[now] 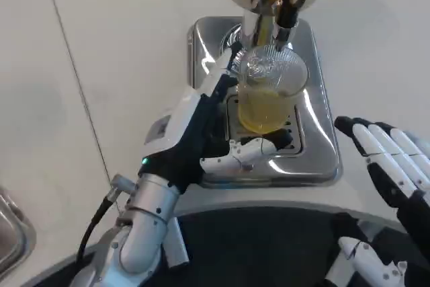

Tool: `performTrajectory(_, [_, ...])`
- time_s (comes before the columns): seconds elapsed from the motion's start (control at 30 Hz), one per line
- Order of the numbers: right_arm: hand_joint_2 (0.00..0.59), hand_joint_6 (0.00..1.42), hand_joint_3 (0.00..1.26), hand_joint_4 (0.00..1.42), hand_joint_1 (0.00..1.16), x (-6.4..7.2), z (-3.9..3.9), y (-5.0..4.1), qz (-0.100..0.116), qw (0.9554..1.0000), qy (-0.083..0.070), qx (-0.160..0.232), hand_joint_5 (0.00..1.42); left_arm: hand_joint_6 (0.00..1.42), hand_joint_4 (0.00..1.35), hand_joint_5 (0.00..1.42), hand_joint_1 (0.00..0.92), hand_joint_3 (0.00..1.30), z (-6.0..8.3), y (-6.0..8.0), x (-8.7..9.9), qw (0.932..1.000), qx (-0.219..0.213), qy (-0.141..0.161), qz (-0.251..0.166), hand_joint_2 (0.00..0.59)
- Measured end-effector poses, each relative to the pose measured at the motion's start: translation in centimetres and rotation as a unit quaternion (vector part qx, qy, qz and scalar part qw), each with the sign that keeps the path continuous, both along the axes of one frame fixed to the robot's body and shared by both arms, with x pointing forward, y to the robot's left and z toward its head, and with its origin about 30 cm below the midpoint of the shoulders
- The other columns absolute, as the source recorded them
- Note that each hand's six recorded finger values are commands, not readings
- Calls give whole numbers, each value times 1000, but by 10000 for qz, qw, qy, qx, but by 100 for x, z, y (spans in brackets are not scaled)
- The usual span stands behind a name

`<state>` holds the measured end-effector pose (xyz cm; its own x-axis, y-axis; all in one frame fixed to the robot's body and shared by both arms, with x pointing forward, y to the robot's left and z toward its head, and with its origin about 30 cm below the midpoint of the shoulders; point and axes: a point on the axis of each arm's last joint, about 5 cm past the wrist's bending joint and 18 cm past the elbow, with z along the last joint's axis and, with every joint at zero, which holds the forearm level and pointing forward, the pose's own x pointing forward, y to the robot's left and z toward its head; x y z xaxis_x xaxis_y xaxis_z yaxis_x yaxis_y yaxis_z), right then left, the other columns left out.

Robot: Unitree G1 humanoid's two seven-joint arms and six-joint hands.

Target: Grasp the cup under the faucet to collect the drink, then remove the cup.

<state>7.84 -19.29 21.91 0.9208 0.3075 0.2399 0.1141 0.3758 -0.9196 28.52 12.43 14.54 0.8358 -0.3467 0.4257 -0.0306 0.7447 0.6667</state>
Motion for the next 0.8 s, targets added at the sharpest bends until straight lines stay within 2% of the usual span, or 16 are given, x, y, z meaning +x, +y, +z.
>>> performTrajectory(0.3, [491,24,0,0,145,0,-7,55,44,10000,75,40,0,205,0,186,274,0,22,-28,94,10000,61,28,-41,46])
performTrajectory(0.47, [489,29,0,0,149,13,-9,60,-6,9999,109,103,0,205,0,190,283,0,37,-82,136,10000,43,14,-66,46])
performTrajectory(0.6, [489,42,0,0,152,24,-7,67,-7,9999,108,114,2,217,0,218,319,0,48,-136,167,10000,30,-3,-90,52])
performTrajectory(0.8, [489,57,1,0,156,33,4,66,-59,9997,204,156,17,249,0,244,373,0,55,-183,204,10000,26,-20,-73,54])
